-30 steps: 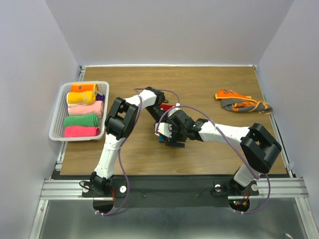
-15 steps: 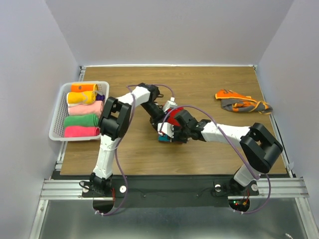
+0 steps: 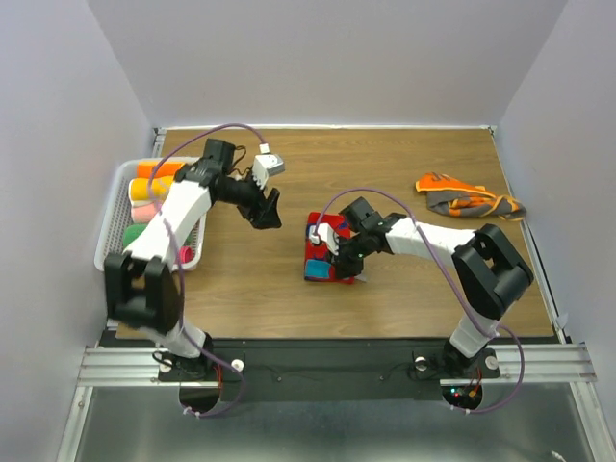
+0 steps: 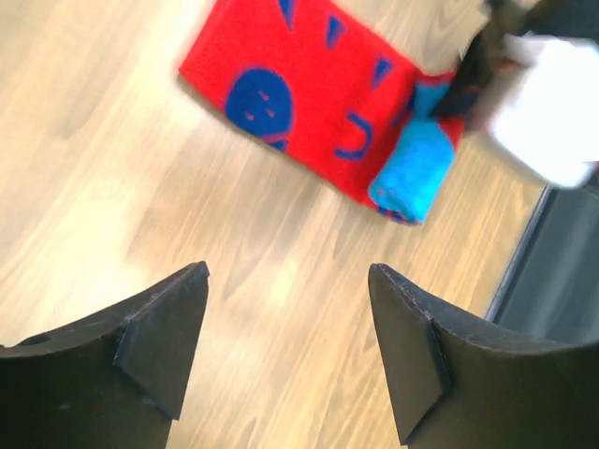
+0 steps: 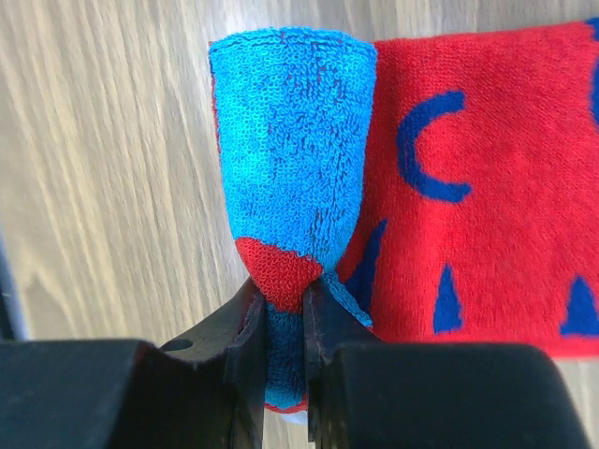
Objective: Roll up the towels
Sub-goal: Roll the towel
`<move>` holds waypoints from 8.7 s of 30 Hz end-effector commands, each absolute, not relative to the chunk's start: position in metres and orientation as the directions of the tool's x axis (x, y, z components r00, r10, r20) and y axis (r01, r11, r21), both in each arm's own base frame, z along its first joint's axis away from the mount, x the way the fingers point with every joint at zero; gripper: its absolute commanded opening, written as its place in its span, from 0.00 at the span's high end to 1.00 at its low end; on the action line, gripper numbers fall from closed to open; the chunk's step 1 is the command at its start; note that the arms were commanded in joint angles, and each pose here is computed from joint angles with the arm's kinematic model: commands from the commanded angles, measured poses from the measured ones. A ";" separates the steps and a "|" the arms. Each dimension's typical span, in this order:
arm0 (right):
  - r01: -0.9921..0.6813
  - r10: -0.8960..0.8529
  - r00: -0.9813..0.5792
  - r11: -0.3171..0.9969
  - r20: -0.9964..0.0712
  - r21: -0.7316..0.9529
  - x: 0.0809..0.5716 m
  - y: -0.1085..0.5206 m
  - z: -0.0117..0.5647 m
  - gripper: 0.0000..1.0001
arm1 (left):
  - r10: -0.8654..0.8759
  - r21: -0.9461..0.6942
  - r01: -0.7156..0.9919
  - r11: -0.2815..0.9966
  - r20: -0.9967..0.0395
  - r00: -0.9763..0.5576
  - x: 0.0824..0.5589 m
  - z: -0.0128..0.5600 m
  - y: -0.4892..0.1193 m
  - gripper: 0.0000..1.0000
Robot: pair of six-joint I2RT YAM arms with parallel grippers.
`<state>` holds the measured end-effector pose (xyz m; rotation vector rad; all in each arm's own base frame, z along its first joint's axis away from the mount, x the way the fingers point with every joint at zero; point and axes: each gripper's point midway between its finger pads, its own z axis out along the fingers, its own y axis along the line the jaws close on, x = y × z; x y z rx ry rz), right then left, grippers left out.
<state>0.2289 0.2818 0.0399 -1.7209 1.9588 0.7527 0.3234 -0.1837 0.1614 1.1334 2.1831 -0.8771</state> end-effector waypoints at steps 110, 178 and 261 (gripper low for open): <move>-0.963 -0.854 0.088 0.058 -0.513 -0.262 0.216 0.310 0.054 0.14 | 0.842 -0.775 0.630 0.045 -0.310 -0.441 0.214 -0.023 -0.264 0.54; -0.630 -0.770 -0.513 0.037 -0.380 0.776 0.196 0.293 0.018 0.87 | 0.728 0.555 0.803 -0.219 -0.455 0.513 0.199 0.045 -0.273 0.31; -0.992 -0.825 0.057 0.017 -0.563 -0.126 0.189 0.306 0.028 0.99 | 0.826 -0.639 0.769 -0.017 -0.443 -0.350 0.231 -0.003 -0.245 0.32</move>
